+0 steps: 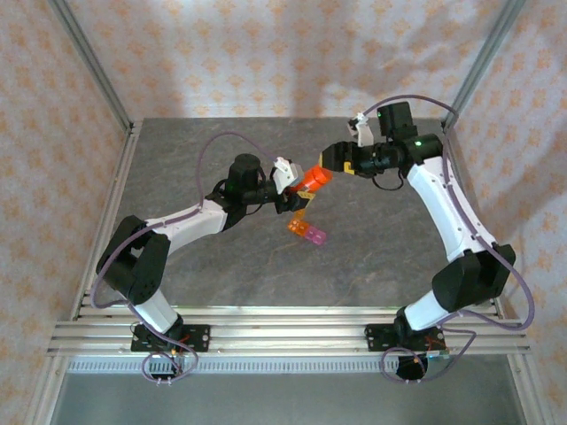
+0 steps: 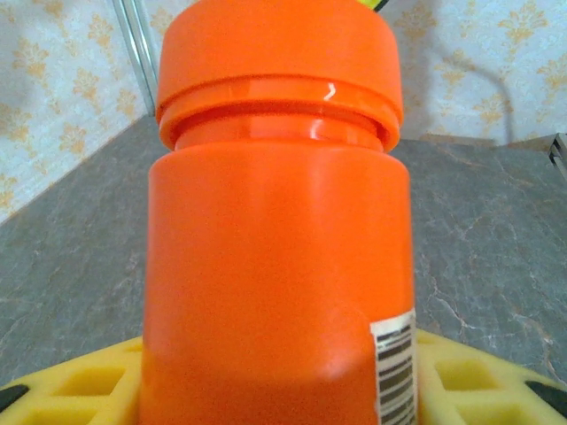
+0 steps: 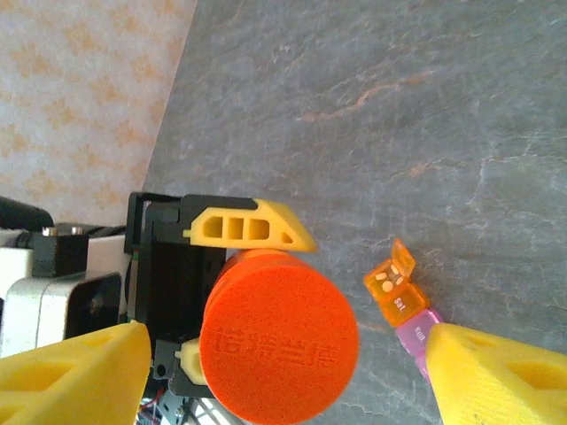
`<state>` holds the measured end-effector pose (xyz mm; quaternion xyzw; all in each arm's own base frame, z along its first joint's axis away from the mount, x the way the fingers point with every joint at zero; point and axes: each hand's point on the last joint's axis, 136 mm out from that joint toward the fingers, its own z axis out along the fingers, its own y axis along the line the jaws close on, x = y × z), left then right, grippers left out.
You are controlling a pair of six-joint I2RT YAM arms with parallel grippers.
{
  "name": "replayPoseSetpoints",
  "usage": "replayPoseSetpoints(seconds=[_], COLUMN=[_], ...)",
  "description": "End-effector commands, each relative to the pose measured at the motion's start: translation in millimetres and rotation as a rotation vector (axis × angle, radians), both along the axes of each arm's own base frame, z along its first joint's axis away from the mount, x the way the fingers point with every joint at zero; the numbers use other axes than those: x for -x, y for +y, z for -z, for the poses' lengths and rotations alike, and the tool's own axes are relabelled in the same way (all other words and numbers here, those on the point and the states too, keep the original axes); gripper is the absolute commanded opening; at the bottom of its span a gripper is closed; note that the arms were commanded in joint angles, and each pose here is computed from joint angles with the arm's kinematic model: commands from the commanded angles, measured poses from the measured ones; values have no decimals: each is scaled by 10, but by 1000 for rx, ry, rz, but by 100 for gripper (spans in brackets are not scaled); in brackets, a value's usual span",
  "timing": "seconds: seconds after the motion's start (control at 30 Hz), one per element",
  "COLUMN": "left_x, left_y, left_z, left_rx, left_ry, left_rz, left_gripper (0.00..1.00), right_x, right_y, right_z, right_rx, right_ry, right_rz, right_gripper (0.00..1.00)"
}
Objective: Sort the pills into containers
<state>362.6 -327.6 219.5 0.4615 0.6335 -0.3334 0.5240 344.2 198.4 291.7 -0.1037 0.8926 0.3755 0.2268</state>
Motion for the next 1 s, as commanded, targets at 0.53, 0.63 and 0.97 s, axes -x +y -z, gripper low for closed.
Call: replayPoseSetpoints(seconds=[0.53, 0.63, 0.97], left_x=[-49, -64, -60], left_y=[-24, -30, -28], left_z=[-191, -194, -211], left_rx=[28, 33, 31], left_ry=[-39, -35, -42], left_rz=[24, 21, 21], left_gripper=[0, 0, 0], right_x=[26, 34, 30], right_y=[159, 169, 237], right_z=[49, 68, 137], right_rx=[-8, -14, -67], right_ry=[28, 37, 91], right_rz=[-101, -108, -103], right_gripper=[73, 68, 44])
